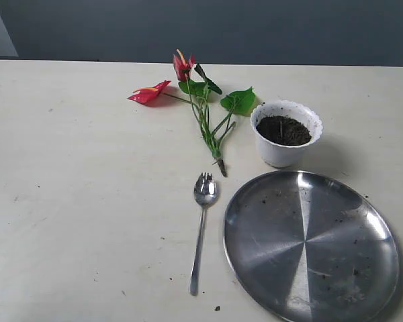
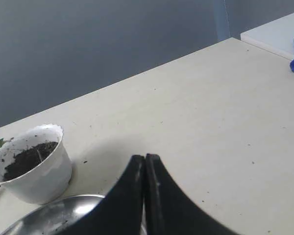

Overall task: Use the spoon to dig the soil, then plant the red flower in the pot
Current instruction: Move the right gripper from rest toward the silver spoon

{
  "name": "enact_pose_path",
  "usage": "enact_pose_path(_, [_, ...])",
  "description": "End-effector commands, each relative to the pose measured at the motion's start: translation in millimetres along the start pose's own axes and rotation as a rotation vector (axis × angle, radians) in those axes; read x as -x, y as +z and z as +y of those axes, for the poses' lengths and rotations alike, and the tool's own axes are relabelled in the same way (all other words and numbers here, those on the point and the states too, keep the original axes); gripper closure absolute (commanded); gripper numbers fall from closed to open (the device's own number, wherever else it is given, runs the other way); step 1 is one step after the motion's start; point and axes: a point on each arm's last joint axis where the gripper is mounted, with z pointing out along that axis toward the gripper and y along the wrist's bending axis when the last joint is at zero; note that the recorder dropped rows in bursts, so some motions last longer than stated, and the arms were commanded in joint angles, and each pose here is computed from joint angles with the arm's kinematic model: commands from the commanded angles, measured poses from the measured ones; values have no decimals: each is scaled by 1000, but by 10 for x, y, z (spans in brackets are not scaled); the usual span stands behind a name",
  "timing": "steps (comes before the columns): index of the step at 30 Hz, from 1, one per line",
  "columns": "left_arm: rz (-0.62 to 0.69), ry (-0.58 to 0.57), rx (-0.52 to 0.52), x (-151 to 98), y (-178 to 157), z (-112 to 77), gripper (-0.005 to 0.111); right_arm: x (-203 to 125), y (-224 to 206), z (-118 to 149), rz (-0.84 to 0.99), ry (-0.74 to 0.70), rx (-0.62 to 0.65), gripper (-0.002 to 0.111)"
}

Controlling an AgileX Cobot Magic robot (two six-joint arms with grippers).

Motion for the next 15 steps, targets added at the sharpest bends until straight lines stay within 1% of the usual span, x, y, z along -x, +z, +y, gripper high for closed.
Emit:
enact_pose_path(1, [-2, -1, -3, 11, 2, -1, 105, 18, -1, 6, -28, -3, 8, 107])
enact_pose_path(6, [-2, -1, -3, 11, 2, -1, 105, 114, -11, 64, -130, 119, 80, 107])
enact_pose_path(11, [-2, -1, -3, 11, 2, -1, 105, 223, -35, 93, -249, 135, 122, 107])
enact_pose_path(13, [-2, -1, -3, 11, 2, -1, 105, 255, -45, 101, -281, 207, 144, 107])
enact_pose_path(14, [-2, -1, -3, 11, 2, -1, 105, 270, -50, 102, -291, 301, 162, 107])
enact_pose_path(15, [-2, -1, -3, 11, 2, -1, 105, 270, -50, 102, -287, 365, 171, 107])
